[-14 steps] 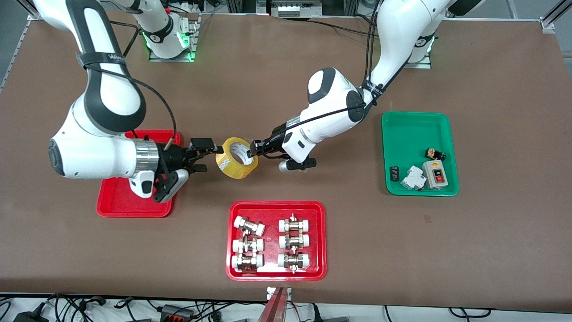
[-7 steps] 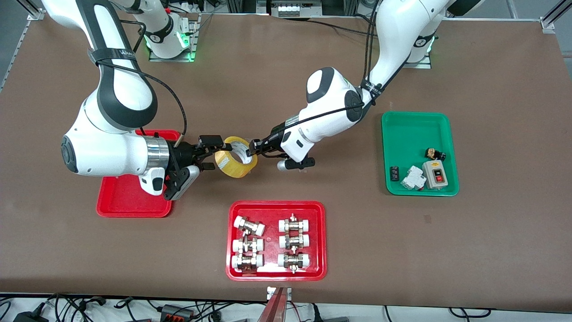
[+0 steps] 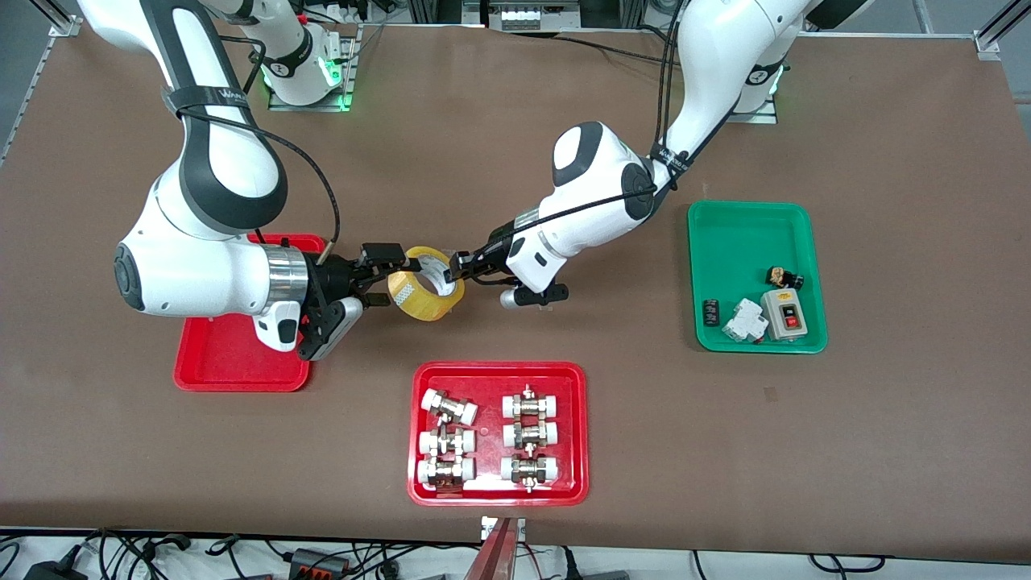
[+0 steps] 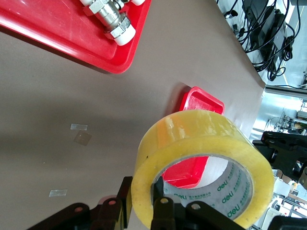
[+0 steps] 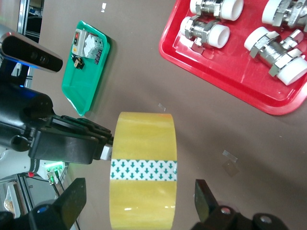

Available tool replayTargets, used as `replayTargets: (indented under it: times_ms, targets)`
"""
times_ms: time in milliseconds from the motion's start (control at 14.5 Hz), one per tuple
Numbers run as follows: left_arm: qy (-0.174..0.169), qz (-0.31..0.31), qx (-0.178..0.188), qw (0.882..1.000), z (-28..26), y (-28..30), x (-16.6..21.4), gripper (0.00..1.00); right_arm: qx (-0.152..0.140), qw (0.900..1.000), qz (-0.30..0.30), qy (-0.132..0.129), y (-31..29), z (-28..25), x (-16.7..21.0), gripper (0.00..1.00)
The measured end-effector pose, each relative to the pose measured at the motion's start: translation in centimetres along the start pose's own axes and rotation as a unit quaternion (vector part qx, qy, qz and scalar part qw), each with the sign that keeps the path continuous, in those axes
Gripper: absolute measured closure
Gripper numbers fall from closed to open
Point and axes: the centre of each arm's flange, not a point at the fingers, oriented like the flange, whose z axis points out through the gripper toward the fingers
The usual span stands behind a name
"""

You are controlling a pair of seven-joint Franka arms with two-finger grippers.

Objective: Left arm passes tape to right arm into tray
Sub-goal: 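Close the right gripper on the tape held by the left gripper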

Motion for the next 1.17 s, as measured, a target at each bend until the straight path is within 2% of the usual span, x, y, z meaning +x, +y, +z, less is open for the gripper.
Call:
replayTargets:
  times_ms: [276,345,552,621,1103,1172]
  targets:
    - [0.0,0.0,0.0,1.0,0.0,0.0,0.01,0.79,0.001,1.0,-0.002,-0.003,0.13,0.36,0.02,0.04]
    - [0.0,0.0,0.0,1.0,0.0,-0.01,0.01,0.79,0.001,1.0,-0.003,-0.003,0.2,0.43,0.02,0.07]
    - [0.0,0.0,0.0,1.0,-0.01,-0.01,0.02,0.79,0.0,1.0,-0.003,-0.003,0.27,0.45,0.01,0.44]
    - [0.001,0.0,0.0,1.0,-0.01,0.02,0.01,0.79,0.0,1.0,-0.002,-0.003,0.34,0.45,0.02,0.46]
    - [0.002,0.001,-0.001,1.0,-0.03,0.02,0.05,0.79,0.0,1.0,-0.002,-0.002,0.34,0.44,0.04,0.46]
    - [0.005,0.012,0.003,1.0,-0.07,0.1,0.06,0.75,0.0,1.0,-0.002,-0.002,0.34,0.47,0.05,0.46]
